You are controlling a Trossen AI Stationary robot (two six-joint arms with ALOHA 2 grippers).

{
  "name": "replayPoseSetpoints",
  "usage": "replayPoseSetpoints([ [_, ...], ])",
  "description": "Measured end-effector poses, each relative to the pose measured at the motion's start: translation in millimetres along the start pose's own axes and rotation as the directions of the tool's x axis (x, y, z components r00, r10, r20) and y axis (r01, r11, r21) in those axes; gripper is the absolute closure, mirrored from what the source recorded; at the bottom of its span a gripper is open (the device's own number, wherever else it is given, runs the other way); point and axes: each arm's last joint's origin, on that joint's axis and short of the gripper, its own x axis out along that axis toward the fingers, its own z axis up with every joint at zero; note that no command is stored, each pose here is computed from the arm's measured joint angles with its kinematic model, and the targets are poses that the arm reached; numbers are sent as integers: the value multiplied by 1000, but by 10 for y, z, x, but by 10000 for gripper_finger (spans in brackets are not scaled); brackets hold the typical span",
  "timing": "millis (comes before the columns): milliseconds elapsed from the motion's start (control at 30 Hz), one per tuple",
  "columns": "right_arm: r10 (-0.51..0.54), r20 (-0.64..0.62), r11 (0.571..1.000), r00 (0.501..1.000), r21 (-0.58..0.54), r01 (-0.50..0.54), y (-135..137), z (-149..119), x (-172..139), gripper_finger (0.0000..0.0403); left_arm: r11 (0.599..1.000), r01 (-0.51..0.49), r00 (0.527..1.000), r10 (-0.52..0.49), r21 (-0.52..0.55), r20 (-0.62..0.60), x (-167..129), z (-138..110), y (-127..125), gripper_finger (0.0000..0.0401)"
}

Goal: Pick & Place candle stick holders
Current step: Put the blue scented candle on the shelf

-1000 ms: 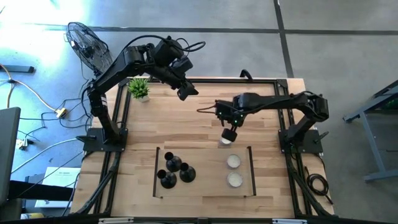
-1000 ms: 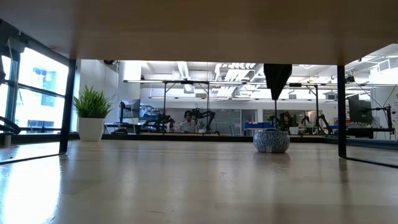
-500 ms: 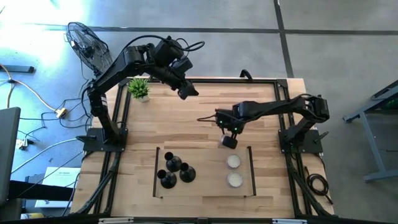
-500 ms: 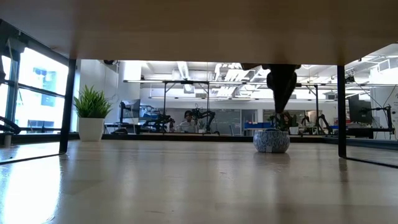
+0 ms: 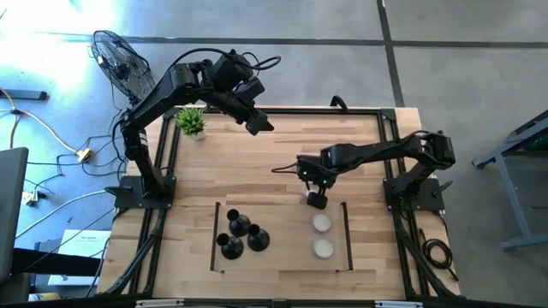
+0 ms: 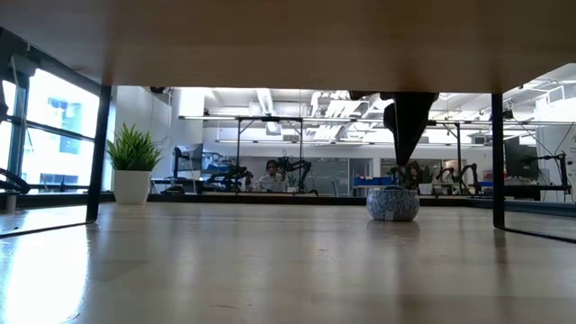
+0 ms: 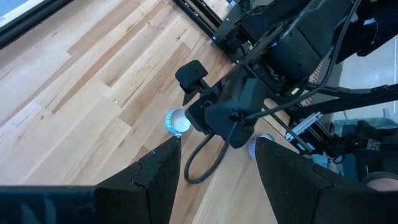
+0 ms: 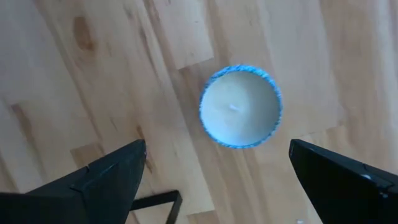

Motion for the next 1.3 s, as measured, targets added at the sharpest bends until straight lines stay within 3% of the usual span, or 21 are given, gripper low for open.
replayPoseSetpoints([
  [833,38,28,998,999,51,-40,-215,53,56,13,1000,-2,1000,2,26,1,-1,0,0,197],
  [1300,35,102,953,994,297,-65,-383,153,26,13,997,-40,999,38,61,23,2,7,11,197],
])
